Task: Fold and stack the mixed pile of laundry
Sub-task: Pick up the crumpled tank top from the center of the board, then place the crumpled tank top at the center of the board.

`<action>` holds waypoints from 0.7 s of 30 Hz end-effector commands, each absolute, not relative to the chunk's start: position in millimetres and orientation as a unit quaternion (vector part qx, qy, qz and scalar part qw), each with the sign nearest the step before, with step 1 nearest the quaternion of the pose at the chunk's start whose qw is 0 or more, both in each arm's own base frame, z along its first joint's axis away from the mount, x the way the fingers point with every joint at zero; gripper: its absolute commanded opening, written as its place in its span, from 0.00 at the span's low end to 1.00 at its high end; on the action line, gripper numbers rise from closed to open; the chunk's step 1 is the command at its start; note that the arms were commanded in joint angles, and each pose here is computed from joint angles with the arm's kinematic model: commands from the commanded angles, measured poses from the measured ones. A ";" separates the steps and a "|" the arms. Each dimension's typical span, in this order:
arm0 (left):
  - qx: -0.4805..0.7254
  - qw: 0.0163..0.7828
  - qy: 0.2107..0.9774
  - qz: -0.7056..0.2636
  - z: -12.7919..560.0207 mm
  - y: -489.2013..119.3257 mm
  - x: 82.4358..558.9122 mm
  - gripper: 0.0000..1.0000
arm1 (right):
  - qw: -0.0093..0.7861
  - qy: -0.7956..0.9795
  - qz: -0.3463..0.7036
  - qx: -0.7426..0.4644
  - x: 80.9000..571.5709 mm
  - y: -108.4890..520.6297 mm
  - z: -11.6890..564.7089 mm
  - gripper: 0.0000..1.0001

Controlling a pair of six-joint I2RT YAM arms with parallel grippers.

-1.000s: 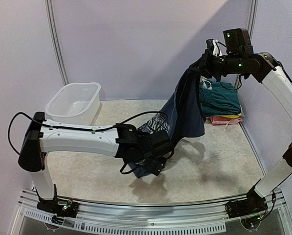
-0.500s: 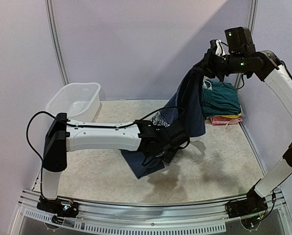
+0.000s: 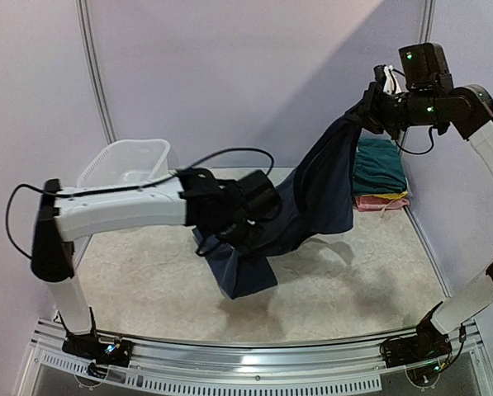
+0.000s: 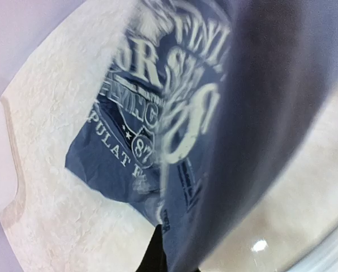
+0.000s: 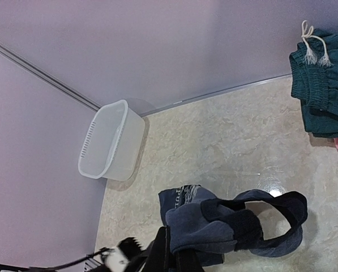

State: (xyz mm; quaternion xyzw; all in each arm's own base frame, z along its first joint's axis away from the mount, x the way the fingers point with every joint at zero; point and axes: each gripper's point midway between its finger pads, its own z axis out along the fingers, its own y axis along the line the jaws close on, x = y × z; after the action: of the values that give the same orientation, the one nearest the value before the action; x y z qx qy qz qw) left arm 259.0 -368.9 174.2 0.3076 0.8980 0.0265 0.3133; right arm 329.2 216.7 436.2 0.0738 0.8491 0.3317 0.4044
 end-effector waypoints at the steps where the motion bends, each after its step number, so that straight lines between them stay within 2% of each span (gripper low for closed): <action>1: 0.358 0.249 0.898 -0.065 240.6 -325.9 216.1 0.00 | 0.450 0.836 0.304 0.075 307.0 185.7 464.6 0.00; 6: 0.380 0.200 0.877 -0.217 302.1 -326.7 186.2 0.00 | 0.443 0.865 0.212 0.104 293.3 147.0 449.8 0.00; 9: 0.392 0.161 0.856 -0.295 302.2 -349.7 187.3 0.00 | 0.406 0.895 0.142 0.117 296.3 130.7 410.3 0.00; 11: 0.394 0.114 0.847 -0.340 284.2 -370.8 193.3 0.00 | 0.373 0.913 0.106 0.123 300.5 120.6 380.7 0.00; 14: 0.388 0.040 0.850 -0.355 230.9 -403.8 211.2 0.01 | 0.326 0.932 0.071 0.143 307.8 99.1 334.4 0.00; 21: 0.332 -0.006 0.911 -0.246 108.6 -435.5 277.7 0.03 | 0.250 0.952 0.094 0.150 324.4 85.4 237.8 0.00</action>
State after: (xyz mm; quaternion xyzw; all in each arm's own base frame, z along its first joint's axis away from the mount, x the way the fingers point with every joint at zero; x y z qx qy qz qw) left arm 254.0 -431.3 141.9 0.3624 0.8917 -0.2707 0.0138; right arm 314.0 77.6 262.6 0.1731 0.9487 0.0561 0.2587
